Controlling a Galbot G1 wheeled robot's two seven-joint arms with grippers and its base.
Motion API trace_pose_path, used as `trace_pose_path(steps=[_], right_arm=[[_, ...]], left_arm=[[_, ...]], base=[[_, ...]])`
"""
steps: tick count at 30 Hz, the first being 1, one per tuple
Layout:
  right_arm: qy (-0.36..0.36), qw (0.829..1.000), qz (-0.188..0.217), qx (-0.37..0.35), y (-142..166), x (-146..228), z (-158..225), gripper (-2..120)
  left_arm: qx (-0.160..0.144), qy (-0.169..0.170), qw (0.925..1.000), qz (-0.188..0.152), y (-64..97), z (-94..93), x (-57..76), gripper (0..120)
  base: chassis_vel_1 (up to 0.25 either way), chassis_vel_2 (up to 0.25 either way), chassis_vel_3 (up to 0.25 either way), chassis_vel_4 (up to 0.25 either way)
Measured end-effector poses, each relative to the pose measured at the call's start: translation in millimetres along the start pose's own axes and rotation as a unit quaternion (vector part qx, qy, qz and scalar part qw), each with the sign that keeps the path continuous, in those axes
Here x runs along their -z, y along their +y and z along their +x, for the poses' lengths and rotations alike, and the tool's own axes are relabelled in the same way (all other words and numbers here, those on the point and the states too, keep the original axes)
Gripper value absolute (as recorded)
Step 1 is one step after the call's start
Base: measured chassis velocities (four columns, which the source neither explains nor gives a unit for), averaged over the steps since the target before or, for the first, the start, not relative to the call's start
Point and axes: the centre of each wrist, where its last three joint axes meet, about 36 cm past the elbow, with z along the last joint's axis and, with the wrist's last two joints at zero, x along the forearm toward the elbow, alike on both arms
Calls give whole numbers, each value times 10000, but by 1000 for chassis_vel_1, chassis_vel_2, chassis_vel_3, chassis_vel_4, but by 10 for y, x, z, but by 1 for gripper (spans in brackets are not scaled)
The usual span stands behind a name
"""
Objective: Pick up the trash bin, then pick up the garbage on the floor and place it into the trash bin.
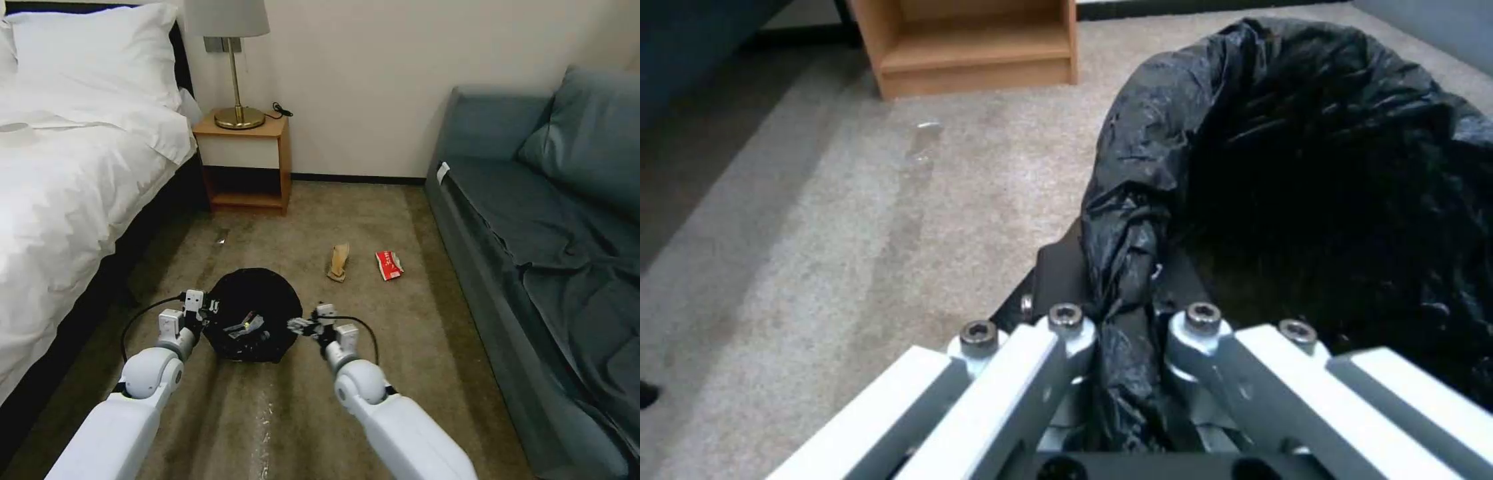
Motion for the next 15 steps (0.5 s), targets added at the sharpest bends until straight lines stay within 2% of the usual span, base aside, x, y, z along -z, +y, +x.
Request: trace_pose_path(steps=[7,15], right_arm=[[130,9989,3,-444,-414,-41,117,100],[520,9927,135,-1081,-996,-342,244,100]], left_arm=[[34,-19,10000,-15,32,11,2,4],[58,-3,10000,-60,-11,58,-101,4]], base=[[0,0,0,0],[0,0,0,0]])
